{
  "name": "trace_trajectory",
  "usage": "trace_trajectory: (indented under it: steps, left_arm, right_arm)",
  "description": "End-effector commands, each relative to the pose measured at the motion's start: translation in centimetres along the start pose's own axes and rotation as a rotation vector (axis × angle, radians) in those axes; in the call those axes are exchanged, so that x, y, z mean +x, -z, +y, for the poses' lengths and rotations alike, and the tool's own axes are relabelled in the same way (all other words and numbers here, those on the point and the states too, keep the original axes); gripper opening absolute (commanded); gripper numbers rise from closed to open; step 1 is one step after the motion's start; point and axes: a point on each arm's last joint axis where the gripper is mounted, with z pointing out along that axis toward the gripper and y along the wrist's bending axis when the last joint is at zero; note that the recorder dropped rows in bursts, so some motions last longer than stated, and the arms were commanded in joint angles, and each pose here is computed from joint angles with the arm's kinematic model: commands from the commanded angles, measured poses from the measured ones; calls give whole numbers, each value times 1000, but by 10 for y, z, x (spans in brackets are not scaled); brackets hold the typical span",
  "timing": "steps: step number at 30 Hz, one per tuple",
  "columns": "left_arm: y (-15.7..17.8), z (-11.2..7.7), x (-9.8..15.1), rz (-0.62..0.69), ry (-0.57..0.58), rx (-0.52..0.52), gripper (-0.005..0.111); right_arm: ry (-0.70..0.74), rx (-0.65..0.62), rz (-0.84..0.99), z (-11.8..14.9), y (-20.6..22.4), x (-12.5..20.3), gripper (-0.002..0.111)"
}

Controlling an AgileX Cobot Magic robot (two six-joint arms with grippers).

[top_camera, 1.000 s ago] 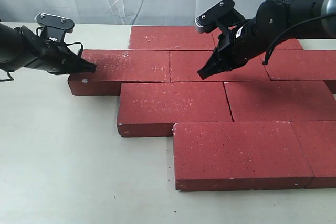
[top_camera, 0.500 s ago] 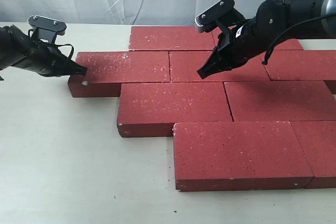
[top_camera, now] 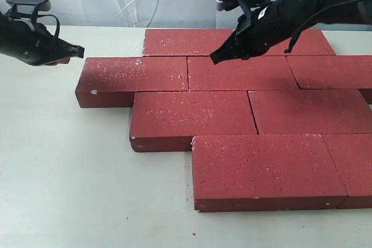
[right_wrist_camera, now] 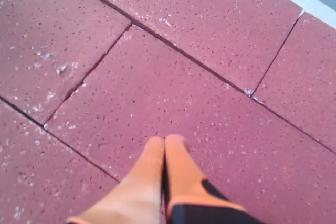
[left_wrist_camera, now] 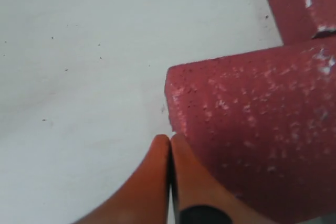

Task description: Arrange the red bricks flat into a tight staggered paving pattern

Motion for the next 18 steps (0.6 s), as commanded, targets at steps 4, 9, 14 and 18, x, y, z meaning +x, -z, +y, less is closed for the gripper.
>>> trace_trajectory:
  steps: [4, 9, 14, 18]
  left_arm:
    - [29, -20, -10, 16, 85, 160, 0]
    - [72, 0, 2, 221, -74, 45, 0]
    - [126, 22, 0, 237, -33, -207, 0]
    - [160, 18, -4, 106, -2, -257, 0]
  right_arm:
    - [-49, -36, 280, -41, 50, -6, -1]
    - [-201, 100, 355, -85, 94, 15, -1]
    - [-309, 210, 316, -114, 134, 42, -1]
    - [-365, 288, 209, -121, 153, 62, -1]
